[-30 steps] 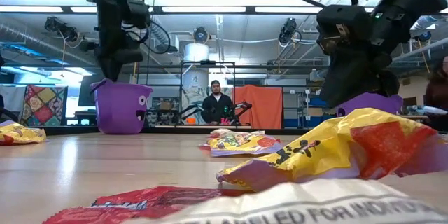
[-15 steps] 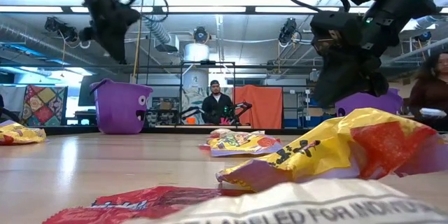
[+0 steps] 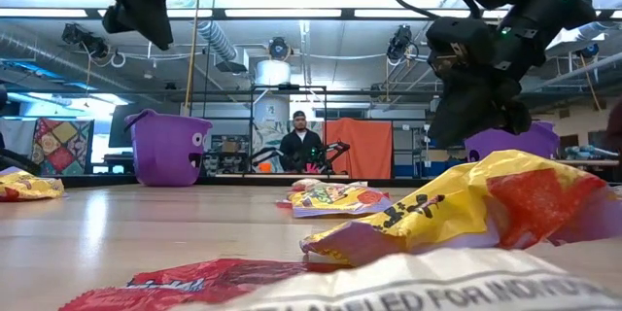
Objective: Sort candy by brand, put in halloween buckets
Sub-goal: Put the yellow candy into the left purple bucket
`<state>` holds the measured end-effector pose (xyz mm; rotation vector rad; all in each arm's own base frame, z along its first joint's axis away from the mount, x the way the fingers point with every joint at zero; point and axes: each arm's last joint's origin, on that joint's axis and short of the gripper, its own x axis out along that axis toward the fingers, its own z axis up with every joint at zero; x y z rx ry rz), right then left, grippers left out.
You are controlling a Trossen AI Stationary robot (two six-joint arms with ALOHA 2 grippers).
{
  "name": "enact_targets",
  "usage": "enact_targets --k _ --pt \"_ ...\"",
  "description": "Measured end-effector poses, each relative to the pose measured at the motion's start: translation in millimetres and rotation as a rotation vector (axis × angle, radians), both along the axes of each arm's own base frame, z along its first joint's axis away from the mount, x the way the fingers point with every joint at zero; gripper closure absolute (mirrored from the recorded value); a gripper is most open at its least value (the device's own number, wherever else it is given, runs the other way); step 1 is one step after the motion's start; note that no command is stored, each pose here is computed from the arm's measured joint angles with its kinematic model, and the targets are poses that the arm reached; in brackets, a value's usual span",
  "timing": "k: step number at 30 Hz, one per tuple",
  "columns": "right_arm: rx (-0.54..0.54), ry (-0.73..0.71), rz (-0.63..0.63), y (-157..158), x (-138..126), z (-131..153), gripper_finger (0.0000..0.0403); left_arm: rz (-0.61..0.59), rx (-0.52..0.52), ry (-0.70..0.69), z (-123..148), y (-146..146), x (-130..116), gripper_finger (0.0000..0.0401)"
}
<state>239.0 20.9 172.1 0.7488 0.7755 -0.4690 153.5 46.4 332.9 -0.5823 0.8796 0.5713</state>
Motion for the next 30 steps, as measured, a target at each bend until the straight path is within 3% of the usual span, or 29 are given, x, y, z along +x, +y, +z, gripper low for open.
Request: enact_targets --k 8,20,23,30 --pt "-0.023 -0.008 -0.009 -5.8 1.2 0.7 0.0286 -0.004 -0.055 -0.009 -9.5 -40.8 9.6 0.0316" --pt "-0.034 -0.009 -0.034 -8.3 1.2 0.7 0.0286 0.02 -0.342 0.041 -77.6 -113.8 3.2 0.0316" --pt "-0.039 -0.008 -0.029 -8.3 1.2 0.7 0.0286 0.033 -0.377 0.1 -89.6 -123.6 -5.6 0.0316" --pt "-0.065 -0.002 -0.031 -18.0 1.6 0.8 0.0286 0.164 -0.349 0.243 -112.8 -120.5 -22.0 0.0316"
